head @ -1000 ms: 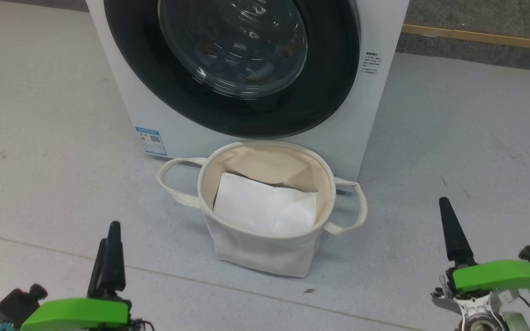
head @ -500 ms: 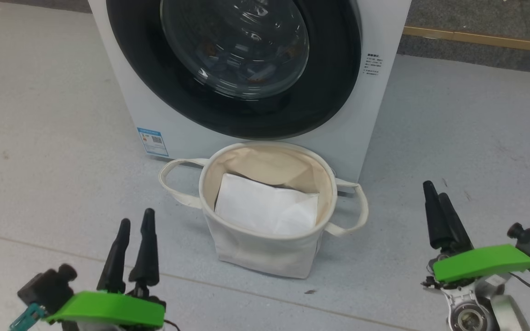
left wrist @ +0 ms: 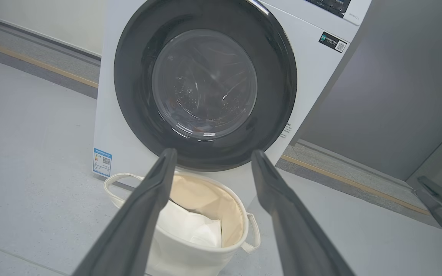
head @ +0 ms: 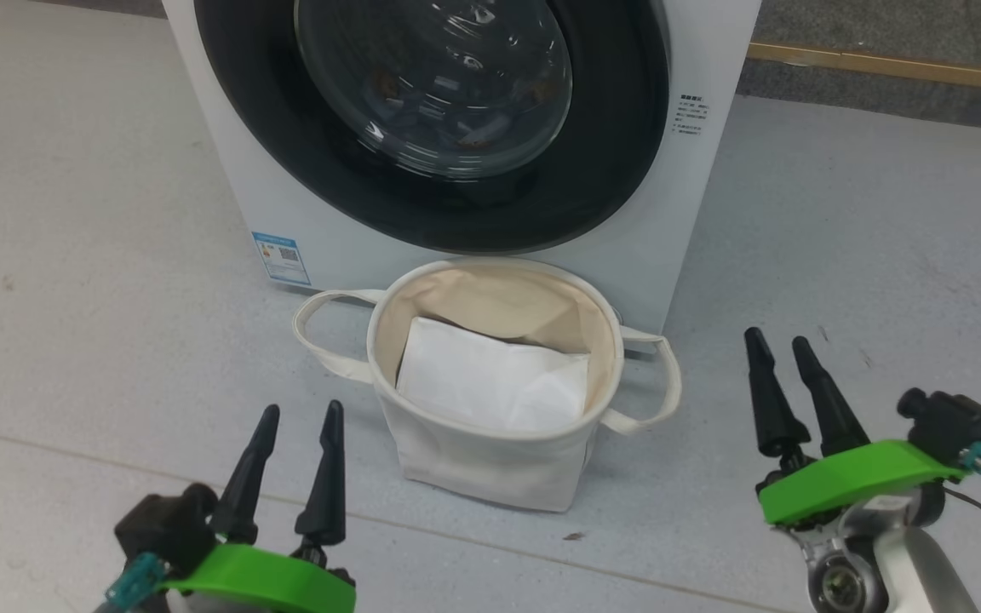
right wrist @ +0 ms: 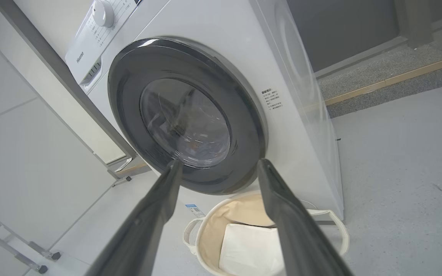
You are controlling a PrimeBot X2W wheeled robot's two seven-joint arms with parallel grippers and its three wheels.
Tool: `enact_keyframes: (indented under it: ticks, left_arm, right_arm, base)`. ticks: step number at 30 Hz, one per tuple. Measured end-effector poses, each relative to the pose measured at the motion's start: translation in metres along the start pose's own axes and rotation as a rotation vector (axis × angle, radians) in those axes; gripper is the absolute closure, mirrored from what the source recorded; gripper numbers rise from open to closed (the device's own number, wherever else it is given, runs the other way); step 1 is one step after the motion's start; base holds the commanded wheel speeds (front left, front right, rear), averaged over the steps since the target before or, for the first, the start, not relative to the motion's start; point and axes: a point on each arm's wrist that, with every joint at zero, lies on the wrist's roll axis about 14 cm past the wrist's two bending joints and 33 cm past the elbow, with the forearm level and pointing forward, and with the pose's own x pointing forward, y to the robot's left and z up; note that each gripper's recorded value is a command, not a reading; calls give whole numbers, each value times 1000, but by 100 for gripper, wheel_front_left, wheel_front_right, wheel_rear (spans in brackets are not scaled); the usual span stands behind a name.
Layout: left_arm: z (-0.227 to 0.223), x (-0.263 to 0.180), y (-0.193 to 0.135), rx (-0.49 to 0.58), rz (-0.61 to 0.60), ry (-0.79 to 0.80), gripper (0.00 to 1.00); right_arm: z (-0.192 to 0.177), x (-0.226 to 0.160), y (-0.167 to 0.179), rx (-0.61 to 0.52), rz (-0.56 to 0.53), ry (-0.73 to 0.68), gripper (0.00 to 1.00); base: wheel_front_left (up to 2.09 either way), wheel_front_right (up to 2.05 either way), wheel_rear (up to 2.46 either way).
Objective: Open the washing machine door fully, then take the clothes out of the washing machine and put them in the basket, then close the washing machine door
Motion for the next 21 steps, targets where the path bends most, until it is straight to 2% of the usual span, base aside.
enact_keyframes:
  ticks: [8, 14, 21]
  left_arm:
    - [-11, 1, -8, 92, -20, 19, 0]
    - [2, 7, -22, 180, -57, -39, 0]
    - [-5, 3, -30, 256, -87, -36, 0]
  right_arm:
    - [-6, 2, 6, -118, 27, 9, 0]
    - [-10, 6, 12, -233, 57, 15, 0]
    - [-15, 7, 15, -312, 76, 22, 0]
  base:
    - [0, 0, 0]
    - [0, 0, 0]
    - [0, 0, 0]
